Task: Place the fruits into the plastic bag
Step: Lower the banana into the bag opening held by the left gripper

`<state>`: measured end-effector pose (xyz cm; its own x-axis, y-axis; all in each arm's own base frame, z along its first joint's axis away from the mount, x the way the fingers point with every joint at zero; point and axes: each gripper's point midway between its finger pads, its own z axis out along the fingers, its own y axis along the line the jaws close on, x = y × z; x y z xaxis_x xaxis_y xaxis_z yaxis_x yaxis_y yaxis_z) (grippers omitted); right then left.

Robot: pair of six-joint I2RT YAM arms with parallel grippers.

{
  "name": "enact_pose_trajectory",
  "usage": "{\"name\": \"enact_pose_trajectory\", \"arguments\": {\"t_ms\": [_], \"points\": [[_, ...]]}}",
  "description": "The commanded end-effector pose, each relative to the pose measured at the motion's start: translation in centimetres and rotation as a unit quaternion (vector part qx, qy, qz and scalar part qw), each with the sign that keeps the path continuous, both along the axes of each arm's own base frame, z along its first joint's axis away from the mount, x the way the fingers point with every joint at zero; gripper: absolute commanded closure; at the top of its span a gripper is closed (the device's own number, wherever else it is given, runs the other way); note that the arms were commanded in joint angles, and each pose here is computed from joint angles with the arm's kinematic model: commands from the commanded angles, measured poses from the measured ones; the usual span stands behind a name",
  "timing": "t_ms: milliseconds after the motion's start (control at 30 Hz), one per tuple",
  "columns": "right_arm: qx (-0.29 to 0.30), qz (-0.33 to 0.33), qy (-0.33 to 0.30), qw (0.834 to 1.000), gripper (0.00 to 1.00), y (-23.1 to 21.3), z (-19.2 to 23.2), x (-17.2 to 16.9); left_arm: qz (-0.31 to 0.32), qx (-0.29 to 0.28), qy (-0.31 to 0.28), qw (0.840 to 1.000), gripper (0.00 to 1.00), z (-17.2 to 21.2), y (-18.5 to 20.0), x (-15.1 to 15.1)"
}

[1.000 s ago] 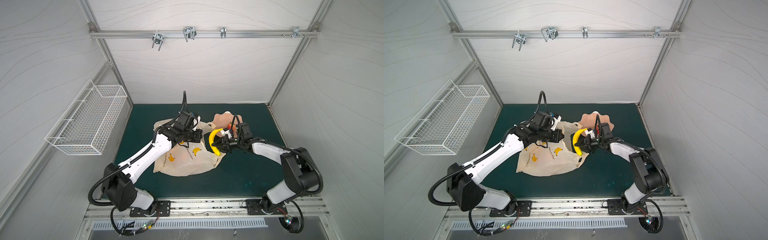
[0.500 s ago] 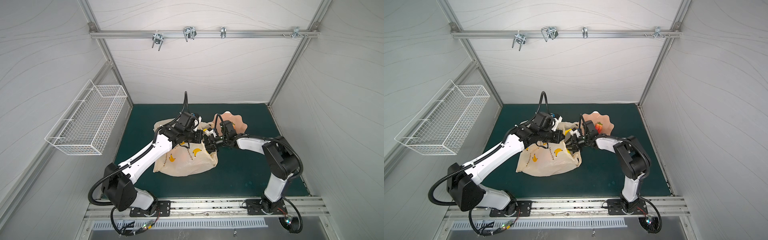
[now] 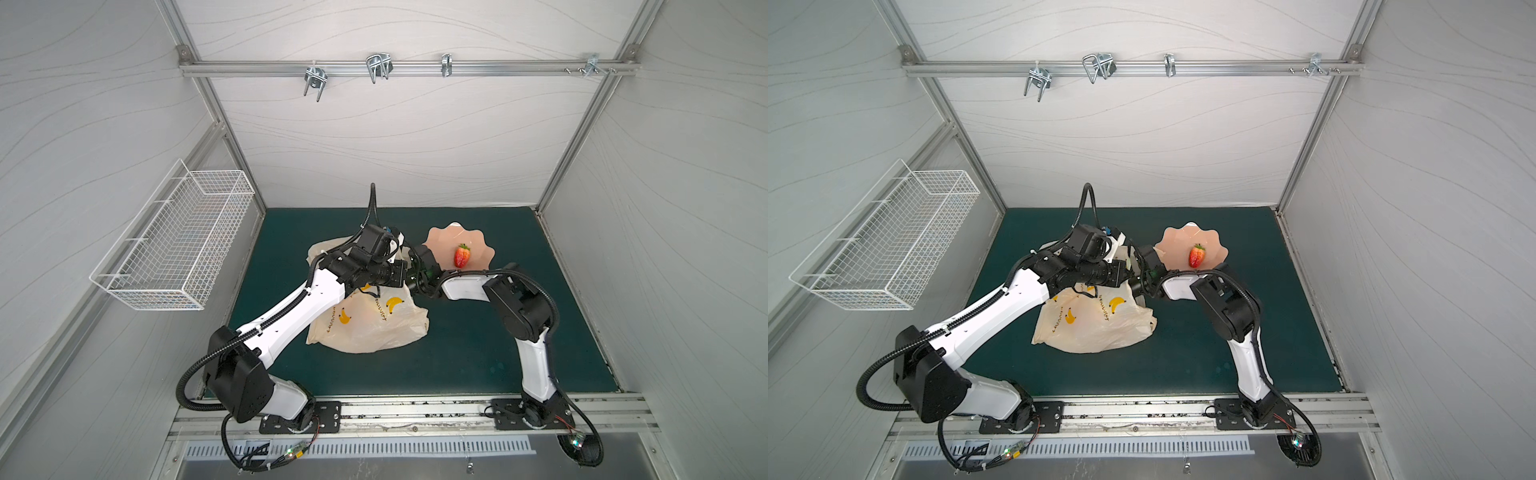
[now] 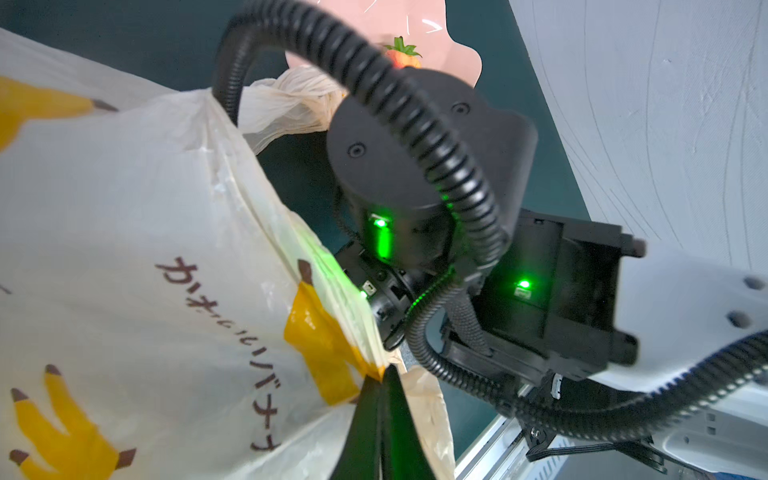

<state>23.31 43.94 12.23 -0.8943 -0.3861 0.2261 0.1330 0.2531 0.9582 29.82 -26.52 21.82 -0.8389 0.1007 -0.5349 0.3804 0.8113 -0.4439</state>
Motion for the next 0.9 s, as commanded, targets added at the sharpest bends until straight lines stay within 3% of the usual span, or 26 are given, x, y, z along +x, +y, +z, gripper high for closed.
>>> {"name": "enact_pose_trajectory", "arguments": {"t_ms": [0, 267, 433, 600, 767, 867], "points": [[0.014, 0.029, 0.019, 0.999, 0.78, 1.7, 0.7, -1.0, 0.0, -0.02, -0.028, 0.999, 1.0, 2.4, -0.6, 0.5], [-0.01, 0.062, 0.058, 0.996, 0.74, 3.3, -0.8, -2.3, -0.002, -0.019, -0.027, 0.999, 1.0, 2.4, -0.8, 0.4], [-0.021, 0.073, 0.074, 0.994, 0.66, 3.5, -1.5, -3.0, -0.003, -0.018, -0.029, 0.999, 1.0, 2.4, -0.7, 0.3], [-0.02, 0.074, 0.072, 0.994, 0.48, 3.5, -1.3, -3.0, -0.003, -0.016, -0.028, 0.999, 1.0, 2.3, -0.7, 0.3], [-0.01, 0.073, 0.058, 0.996, 0.23, 3.3, -0.5, -2.8, 0.0, -0.013, -0.029, 0.999, 1.0, 2.2, -0.5, 0.4], [-0.012, 0.066, 0.054, 0.996, 0.17, 2.9, -0.2, -2.5, 0.002, -0.011, -0.029, 1.0, 1.0, 2.1, -0.4, 0.3]]}}
